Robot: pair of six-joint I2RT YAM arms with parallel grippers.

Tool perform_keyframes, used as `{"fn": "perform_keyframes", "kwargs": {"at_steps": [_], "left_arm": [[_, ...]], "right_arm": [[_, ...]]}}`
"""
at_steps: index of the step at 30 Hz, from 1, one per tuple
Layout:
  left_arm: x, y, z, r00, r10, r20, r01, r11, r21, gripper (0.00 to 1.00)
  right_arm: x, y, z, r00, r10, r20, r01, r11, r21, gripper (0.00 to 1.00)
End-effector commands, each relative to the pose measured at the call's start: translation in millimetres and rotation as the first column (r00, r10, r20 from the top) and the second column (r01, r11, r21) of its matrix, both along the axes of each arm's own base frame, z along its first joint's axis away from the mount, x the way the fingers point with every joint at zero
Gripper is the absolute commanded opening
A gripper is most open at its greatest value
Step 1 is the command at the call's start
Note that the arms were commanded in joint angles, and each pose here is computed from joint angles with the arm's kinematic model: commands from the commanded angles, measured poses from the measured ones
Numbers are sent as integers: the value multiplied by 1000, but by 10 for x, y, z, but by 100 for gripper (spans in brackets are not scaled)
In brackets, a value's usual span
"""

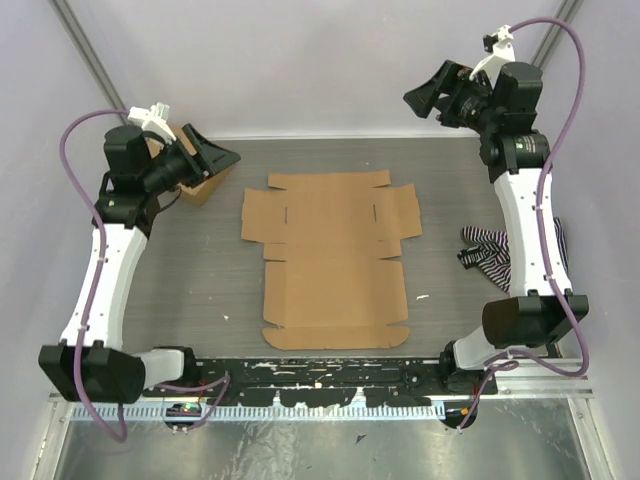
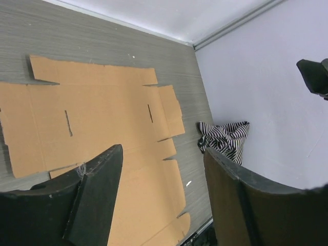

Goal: Fold the paper box

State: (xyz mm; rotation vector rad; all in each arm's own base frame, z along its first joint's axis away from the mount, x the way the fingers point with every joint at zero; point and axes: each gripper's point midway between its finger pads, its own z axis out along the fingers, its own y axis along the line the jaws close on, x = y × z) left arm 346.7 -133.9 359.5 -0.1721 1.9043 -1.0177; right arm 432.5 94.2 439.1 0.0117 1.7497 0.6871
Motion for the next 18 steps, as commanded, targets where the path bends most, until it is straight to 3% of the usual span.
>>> {"fn": "perform_keyframes", "kwargs": {"at_steps": [1, 3, 8, 18], "left_arm": [[247, 38, 117, 999, 33, -5, -33, 999, 6, 72], [369, 83, 31, 997, 67, -45, -65, 997, 28, 73], [613, 43, -186, 987, 75, -145, -66, 995, 71, 69], [1055, -174, -689, 956, 108, -274, -56, 980, 191, 68]], "right_arm": [[163, -118, 150, 997, -59, 56, 61, 998, -32, 95], [229, -161, 66, 996, -80, 44, 82, 996, -47, 100], [451, -162, -256, 997, -77, -23, 75, 995, -63, 100], [1013, -270, -1299, 932, -154, -327, 125, 986, -108, 83]]}}
